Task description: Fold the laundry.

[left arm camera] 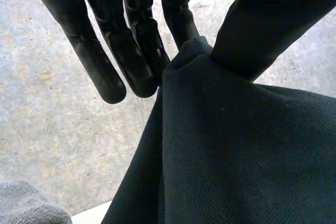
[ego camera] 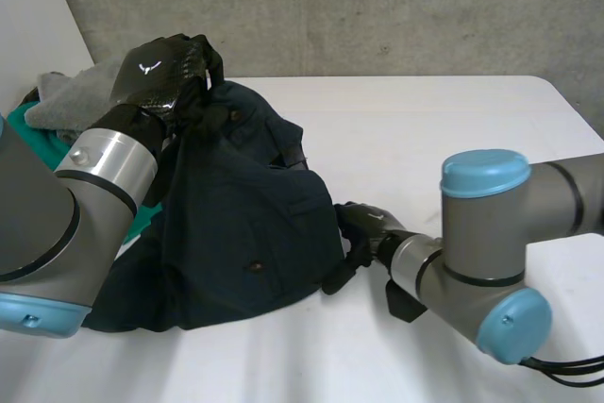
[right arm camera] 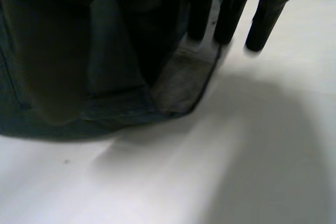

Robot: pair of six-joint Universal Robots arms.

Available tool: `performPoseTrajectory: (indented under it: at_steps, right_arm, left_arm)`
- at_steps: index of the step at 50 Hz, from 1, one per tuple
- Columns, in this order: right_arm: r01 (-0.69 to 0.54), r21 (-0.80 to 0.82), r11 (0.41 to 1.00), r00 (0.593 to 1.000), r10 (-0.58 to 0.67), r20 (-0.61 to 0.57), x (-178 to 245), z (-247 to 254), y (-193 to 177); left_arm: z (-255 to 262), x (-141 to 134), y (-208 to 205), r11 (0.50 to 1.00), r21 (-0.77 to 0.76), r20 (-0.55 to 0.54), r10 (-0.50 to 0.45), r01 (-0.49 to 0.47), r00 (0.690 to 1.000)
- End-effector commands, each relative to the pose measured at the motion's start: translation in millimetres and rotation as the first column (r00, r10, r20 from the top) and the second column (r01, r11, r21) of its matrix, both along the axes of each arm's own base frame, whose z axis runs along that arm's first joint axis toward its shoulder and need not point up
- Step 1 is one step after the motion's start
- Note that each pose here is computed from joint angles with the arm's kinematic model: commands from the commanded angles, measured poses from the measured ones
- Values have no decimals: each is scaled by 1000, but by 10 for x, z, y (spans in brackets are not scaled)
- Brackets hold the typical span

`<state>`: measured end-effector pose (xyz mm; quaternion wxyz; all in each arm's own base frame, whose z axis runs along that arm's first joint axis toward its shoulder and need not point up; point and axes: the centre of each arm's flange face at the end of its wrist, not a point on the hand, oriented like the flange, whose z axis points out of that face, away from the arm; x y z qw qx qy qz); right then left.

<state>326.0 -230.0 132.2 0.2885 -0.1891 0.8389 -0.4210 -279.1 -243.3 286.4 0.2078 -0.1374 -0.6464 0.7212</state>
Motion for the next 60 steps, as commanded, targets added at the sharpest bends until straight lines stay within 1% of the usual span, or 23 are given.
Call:
performPoseTrajectory:
  at_steps: [1,4,7,10,13,15,17,19,21,26,32,35,39,40,43,47,50,53,54,55,58,59,60]
  right_arm:
    - [32,-10,999,999,-31,21,114,-79,-7]
    - [65,-28,997,998,-65,17,74,-42,-39]
    - [117,-92,989,993,-114,38,-43,185,-113]
    - [175,-199,964,983,-161,82,-278,574,-285]
    - [204,-298,933,979,-191,73,-556,812,-484]
    - [191,-321,927,981,-187,43,-662,832,-575]
    - [182,-318,930,982,-188,11,-722,787,-626]
    - [171,-279,945,980,-192,-48,-787,639,-670]
    - [169,-235,957,975,-197,-101,-838,490,-691]
    - [186,-211,960,966,-218,-137,-878,349,-729]
    - [172,-212,962,969,-203,-138,-857,396,-685]
    - [176,-265,948,967,-216,-132,-887,597,-682]
    - [153,-393,907,962,-228,-152,-985,929,-726]
    - [128,-453,882,956,-232,-182,-1017,1054,-732]
    - [75,-529,845,942,-235,-241,-1060,1207,-729]
    - [-41,-631,775,905,-238,-352,-1100,1466,-641]
    - [-122,-643,756,888,-206,-411,-1079,1518,-541]
    - [-266,-620,738,855,-117,-506,-1037,1489,-371]
    - [-308,-608,732,842,-87,-532,-1033,1465,-327]
    - [-390,-577,717,811,-29,-584,-1031,1400,-244]
    - [-491,-510,706,759,60,-648,-1057,1274,-132]
    - [-552,-461,695,724,125,-679,-1063,1172,-59]
    - [-573,-434,695,709,155,-688,-1063,1105,-30]
  left_arm:
    - [1,19,-41,1000,-1,-2,13,-13,1000]
    - [9,26,-51,1000,-2,-3,16,-16,1000]
    - [39,16,-44,1000,-10,-9,11,-11,1000]
    - [82,-25,-32,1000,-24,-17,-5,4,1000]
    - [115,-191,13,997,-53,-23,-62,61,998]
    - [97,-357,27,991,-73,-26,-118,116,993]
    - [37,-454,1,987,-72,-24,-143,141,989]
    - [-53,-609,-34,982,-68,-16,-180,178,984]
    - [-200,-734,-104,980,-50,9,-191,191,982]
    - [-435,-917,-273,983,-41,81,-177,181,981]
    - [-494,-940,-471,988,-22,127,-151,155,980]
    - [-378,-854,-527,992,-3,131,-126,128,983]
    - [-108,-659,-481,996,12,125,-91,90,988]
    - [3,-571,-435,997,15,119,-77,76,990]
    - [207,-390,-297,999,8,116,-50,49,992]
    - [373,-185,-48,999,2,118,-35,35,992]
    - [381,-65,110,999,17,142,-32,30,989]
    - [251,92,377,996,88,213,-44,26,976]
    - [201,128,444,993,113,230,-51,26,972]
    - [89,188,585,985,168,265,-76,32,961]
    - [-133,245,803,963,266,313,-139,54,940]
    - [-322,272,967,936,345,340,-196,72,920]
    - [-412,285,1038,922,378,353,-222,79,909]
